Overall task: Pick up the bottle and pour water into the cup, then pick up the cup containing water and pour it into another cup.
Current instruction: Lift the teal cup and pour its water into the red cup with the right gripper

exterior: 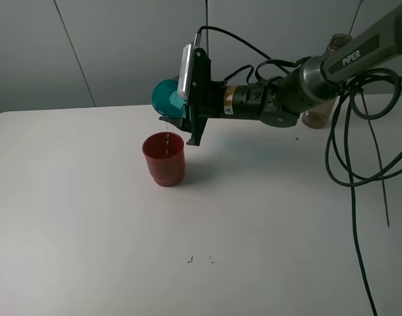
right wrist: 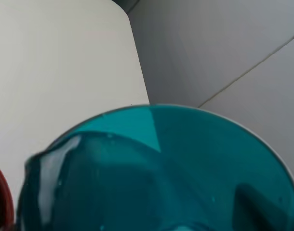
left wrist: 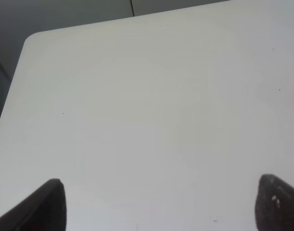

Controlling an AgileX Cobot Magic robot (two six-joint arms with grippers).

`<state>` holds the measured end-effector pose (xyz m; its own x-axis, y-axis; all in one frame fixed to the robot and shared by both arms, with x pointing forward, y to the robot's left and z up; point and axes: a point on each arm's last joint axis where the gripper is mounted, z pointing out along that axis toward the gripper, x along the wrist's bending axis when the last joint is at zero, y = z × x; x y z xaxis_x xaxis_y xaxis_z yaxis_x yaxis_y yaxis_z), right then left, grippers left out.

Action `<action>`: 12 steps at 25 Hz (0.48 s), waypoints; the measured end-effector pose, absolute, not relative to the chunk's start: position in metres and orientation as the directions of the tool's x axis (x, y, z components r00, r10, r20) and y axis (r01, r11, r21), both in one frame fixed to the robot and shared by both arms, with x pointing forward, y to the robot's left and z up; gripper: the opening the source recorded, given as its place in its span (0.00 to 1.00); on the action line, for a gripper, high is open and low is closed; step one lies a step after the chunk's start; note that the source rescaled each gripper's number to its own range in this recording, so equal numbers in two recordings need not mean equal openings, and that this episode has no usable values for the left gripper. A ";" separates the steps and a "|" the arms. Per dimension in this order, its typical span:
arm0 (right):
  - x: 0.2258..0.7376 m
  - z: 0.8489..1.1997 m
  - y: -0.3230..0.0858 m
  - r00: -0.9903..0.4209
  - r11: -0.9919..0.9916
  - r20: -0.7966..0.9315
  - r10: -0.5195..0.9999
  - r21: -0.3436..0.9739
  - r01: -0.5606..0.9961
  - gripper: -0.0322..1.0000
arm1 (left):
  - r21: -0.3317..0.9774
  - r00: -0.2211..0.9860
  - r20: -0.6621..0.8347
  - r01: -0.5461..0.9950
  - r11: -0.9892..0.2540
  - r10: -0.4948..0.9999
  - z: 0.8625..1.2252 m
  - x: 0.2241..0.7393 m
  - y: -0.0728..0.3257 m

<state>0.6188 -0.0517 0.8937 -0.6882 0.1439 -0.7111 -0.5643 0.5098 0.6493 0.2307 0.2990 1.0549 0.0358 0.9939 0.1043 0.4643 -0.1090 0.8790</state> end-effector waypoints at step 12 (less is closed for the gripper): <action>0.619 0.895 -0.051 -0.528 0.524 -0.849 0.024 0.461 -0.716 0.10 | 0.879 0.034 0.101 0.464 -0.105 0.994 1.055 0.231 0.299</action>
<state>0.6188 -0.0514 0.8946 -0.5283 0.0245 -0.8487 -0.7161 0.5243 0.4608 0.2307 0.2990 1.0549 0.0340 0.9943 0.1009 0.4644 -0.1051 0.8794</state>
